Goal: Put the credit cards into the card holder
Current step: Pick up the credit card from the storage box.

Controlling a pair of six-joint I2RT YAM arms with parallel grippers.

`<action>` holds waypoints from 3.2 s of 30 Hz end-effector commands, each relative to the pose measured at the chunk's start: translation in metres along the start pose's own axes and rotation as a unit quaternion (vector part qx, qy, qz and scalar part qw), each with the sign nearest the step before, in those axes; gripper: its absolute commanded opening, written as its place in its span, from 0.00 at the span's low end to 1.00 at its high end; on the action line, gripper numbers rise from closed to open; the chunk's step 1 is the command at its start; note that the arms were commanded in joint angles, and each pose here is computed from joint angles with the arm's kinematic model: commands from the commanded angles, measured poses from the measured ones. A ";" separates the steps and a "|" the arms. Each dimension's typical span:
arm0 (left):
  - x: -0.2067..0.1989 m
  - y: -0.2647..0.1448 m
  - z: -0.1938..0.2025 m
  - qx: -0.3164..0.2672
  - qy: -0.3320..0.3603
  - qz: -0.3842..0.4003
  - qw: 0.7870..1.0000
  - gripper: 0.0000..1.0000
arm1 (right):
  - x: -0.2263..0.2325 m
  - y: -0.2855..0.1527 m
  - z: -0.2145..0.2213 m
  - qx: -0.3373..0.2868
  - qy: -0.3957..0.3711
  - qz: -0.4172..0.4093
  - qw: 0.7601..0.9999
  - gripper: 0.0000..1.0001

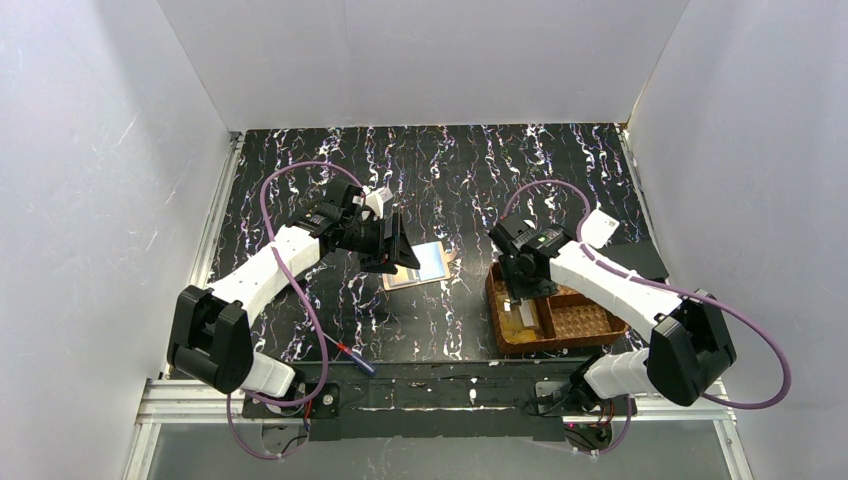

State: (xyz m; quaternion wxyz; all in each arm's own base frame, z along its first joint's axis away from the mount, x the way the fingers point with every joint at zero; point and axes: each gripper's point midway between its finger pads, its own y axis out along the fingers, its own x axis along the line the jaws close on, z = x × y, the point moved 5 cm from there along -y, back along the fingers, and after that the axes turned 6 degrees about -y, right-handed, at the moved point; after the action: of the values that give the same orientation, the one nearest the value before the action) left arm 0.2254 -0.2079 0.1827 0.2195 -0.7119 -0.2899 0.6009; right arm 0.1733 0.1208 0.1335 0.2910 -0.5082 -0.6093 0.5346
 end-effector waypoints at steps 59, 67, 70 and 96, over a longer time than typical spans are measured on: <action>-0.002 -0.014 0.018 -0.008 0.042 0.015 0.999 0.74 | 0.010 0.001 0.011 0.004 -0.087 0.215 0.973 0.26; -0.001 -0.014 0.019 -0.008 0.043 0.015 0.999 0.74 | 0.007 -0.004 0.009 0.004 -0.088 0.226 0.970 0.16; -0.001 -0.014 0.020 -0.007 0.044 0.016 0.999 0.74 | 0.007 -0.005 0.008 0.005 -0.089 0.230 0.969 0.14; -0.001 -0.015 0.019 -0.005 0.047 0.017 0.999 0.74 | 0.015 0.019 0.023 0.036 -0.098 0.207 0.973 0.34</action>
State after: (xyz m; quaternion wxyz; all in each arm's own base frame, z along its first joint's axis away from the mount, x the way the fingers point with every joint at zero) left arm 0.2100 -0.1989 0.1804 0.2244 -0.7303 -0.2838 0.5794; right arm 0.1540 0.1265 0.1092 0.1369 -0.5525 -0.5007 0.6521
